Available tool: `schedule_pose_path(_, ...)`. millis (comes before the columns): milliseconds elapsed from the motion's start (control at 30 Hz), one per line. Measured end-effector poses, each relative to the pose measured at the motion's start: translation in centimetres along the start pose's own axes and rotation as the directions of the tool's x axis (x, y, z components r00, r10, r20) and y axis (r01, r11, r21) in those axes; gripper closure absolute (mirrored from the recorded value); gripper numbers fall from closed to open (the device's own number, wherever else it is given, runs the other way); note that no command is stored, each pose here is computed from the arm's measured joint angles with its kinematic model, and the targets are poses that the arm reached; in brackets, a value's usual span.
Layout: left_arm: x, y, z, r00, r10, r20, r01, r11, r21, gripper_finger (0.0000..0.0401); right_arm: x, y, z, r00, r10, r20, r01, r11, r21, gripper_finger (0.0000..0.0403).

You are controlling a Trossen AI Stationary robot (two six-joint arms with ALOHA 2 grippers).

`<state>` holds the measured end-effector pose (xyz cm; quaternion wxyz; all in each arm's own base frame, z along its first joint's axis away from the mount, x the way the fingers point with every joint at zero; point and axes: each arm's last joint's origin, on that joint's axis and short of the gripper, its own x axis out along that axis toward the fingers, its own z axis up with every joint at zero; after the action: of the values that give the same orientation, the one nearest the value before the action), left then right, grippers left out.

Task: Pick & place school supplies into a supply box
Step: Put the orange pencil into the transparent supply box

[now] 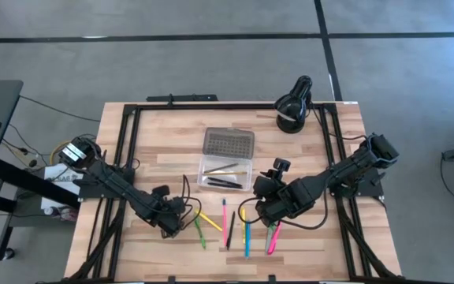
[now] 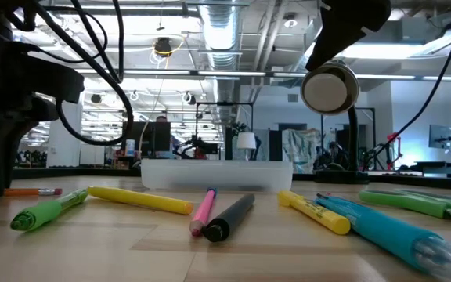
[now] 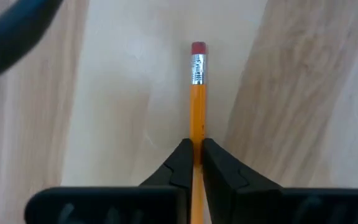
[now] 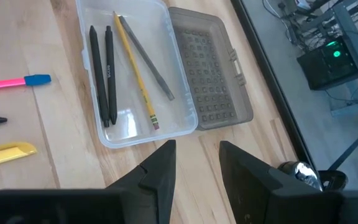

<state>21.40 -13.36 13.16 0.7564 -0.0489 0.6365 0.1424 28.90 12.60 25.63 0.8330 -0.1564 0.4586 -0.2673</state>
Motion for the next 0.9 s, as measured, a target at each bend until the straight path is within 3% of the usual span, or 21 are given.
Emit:
schedule_pose_path(200, 0.0, 0.0, 0.0, 1.0, 0.009, 0.008, -0.009, 1.0, 0.01, 0.0378, 0.0, 0.0, 0.0, 1.0, 0.002, -0.001, -0.002, 1.0, 0.0, 0.0285)
schedule_pose_path(900, -3.1, -1.4, 2.6, 0.995, -0.012, 0.101, -0.001, 0.992, 0.124, 0.04, 0.0, 0.0, 0.0, 1.0, 0.001, -0.001, -0.001, 1.0, -0.009, 0.0285)
